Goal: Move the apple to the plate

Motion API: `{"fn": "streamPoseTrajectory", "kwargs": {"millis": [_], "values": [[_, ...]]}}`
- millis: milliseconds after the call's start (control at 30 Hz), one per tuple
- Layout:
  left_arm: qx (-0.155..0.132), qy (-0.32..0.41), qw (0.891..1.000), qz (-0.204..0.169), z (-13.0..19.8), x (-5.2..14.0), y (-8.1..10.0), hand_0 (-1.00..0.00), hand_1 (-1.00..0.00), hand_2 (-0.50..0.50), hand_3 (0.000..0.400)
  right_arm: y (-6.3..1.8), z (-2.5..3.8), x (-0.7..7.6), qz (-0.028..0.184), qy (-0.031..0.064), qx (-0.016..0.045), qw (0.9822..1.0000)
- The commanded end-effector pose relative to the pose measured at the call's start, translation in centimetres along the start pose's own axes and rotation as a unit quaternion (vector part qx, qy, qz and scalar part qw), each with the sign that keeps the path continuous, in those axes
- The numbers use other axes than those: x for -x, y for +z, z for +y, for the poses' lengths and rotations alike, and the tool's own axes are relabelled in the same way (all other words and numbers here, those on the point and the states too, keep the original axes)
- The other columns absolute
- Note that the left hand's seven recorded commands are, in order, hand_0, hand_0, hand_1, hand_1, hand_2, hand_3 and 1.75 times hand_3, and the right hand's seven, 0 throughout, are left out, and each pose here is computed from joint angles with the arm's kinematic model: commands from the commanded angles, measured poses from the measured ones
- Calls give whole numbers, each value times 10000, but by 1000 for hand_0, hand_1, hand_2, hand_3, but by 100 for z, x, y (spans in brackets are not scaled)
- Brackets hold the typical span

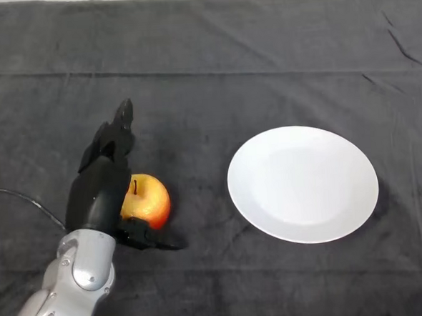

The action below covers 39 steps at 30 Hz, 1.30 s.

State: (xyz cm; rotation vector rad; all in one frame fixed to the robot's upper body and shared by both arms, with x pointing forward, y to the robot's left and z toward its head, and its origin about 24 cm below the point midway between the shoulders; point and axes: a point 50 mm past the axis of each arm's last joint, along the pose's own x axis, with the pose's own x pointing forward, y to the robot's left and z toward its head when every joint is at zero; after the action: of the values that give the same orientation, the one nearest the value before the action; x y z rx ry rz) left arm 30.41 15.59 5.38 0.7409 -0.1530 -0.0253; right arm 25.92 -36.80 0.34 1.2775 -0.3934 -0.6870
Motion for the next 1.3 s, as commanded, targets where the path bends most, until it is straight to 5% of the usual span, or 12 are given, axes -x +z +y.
{"fn": "streamPoseTrajectory", "kwargs": {"millis": [33, 67, 100, 133, 167, 433, 800, 1300], "values": [[-344, -172, 9991, -149, 33, 81, 0, 0, 0, 0, 0, 55, 13, -1, -124, 42, -19, 9999], [-364, -171, 9991, -134, 38, 81, -4, -145, 0, -73, 58, 55, 13, -1, -124, 42, -19, 9999], [-379, -168, 9991, -121, 42, 79, -6, -561, -90, -235, 224, 55, 13, -1, -124, 42, -19, 9999], [-391, -164, 9990, -109, 47, 77, -8, -1000, -631, -184, 400, 55, 13, -1, -124, 42, -19, 9999], [-400, -157, 9990, -97, 53, 75, -10, -1000, -1000, 0, 400, 55, 13, -1, -124, 42, -18, 9999], [-407, -55, 9991, -44, 136, 24, -19, -1000, -1000, 0, 400, 55, 13, -1, -124, 41, -18, 9999], [-193, 328, 9991, -183, 269, -278, 157, -1000, -1000, 0, 400, 55, 13, 0, -123, 41, -17, 9999], [713, 651, 9923, -775, -39, -565, 566, -1000, -1000, 0, 400, 56, 13, -1, -124, 40, -22, 9999]]}}
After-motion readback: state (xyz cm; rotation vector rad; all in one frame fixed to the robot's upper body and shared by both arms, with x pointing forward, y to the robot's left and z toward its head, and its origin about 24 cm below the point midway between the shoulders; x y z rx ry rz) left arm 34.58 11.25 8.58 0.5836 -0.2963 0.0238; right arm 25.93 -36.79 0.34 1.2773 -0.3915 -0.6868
